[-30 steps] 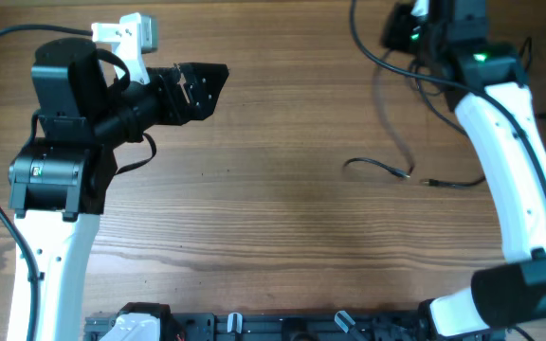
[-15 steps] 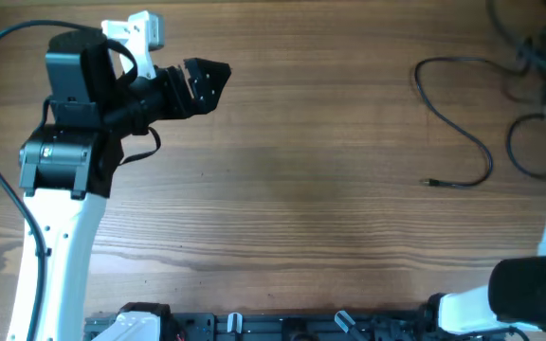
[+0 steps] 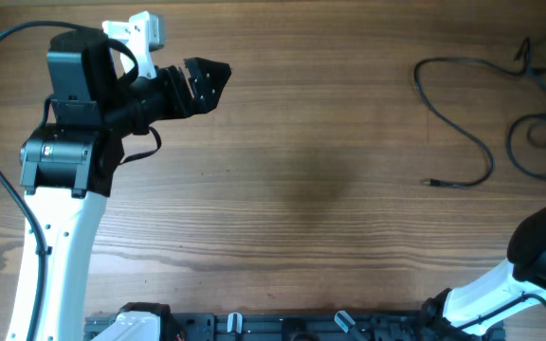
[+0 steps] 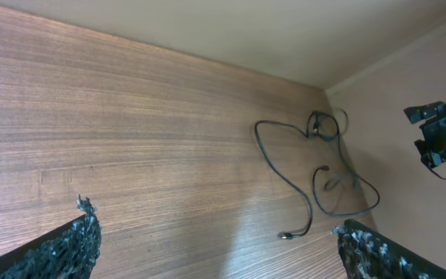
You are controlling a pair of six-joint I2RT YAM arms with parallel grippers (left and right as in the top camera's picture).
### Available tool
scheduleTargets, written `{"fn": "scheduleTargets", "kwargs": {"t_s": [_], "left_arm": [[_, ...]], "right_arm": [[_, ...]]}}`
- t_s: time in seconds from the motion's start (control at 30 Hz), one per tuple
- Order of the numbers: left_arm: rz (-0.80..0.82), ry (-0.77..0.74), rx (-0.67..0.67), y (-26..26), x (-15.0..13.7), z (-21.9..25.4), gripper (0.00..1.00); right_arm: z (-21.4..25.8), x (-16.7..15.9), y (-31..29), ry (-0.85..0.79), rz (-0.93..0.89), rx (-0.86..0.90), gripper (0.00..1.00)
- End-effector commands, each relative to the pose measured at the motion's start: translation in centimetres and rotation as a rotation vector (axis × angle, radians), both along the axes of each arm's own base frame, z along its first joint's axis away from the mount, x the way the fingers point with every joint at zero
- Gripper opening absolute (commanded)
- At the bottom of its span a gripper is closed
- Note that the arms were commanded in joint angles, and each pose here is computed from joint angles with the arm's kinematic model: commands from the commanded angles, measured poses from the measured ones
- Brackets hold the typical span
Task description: Untangle cables
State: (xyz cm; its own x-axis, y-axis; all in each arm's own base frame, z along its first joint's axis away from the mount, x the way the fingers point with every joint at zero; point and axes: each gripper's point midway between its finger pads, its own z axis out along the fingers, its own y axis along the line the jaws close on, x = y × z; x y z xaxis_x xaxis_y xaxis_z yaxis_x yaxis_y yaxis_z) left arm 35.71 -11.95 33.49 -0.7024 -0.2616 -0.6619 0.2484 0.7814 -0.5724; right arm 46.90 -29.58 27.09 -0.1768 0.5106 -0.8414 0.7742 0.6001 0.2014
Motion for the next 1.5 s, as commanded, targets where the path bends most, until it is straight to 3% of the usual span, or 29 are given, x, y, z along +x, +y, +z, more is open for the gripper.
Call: {"fn": "scheduleTargets", "kwargs": {"t_s": [0.0,0.2,0.27,0.37,0.5,0.63,0.73,0.9,1.03,1.2,1.47], "left_arm": [[0.001,0.004,-0.002,-0.1,0.0,0.1,1.00],[0.001,0.003,-0.001,-0.1,0.0,0.1,1.00],[0.001,0.003,-0.002,-0.1,0.0,0.1,1.00],[0.001,0.003,-0.002,-0.1,0.0,0.1,1.00],[0.001,0.003,-0.002,-0.1,0.0,0.1,1.00],[0.001,0.003,-0.002,-0.1,0.0,0.1,1.00],[0.001,0.003,-0.002,-0.1,0.0,0.1,1.00],[0.001,0.003,-0.002,-0.1,0.0,0.1,1.00],[0.001,0.004,-0.002,-0.1,0.0,0.1,1.00],[0.001,0.003,-0.002,-0.1,0.0,0.1,1.00],[0.001,0.004,-0.002,-0.1,0.0,0.1,1.00]], "right_arm": [[-1.0,0.2,0.9,-0.011,-0.008,0.094,1.00],[-0.3,-0.3,4.8,-0.010,0.146,0.221,1.00],[5.4,-0.9,9.9,-0.162,0.341,0.326,1.00],[10.4,-2.9,14.9,-0.237,0.563,0.328,1.00],[15.3,-8.1,21.7,-0.211,0.780,0.153,1.00],[16.7,-14.0,27.1,-0.146,0.930,0.058,1.00],[16.0,-19.0,30.0,-0.099,0.976,0.139,1.00],[13.2,-24.8,31.6,-0.012,0.851,0.407,1.00],[11.6,-26.6,31.9,0.066,0.826,0.461,1.00],[11.4,-26.4,31.5,0.082,0.829,0.419,1.00],[12.1,-25.4,31.2,0.046,0.968,0.166,1.00]]}}
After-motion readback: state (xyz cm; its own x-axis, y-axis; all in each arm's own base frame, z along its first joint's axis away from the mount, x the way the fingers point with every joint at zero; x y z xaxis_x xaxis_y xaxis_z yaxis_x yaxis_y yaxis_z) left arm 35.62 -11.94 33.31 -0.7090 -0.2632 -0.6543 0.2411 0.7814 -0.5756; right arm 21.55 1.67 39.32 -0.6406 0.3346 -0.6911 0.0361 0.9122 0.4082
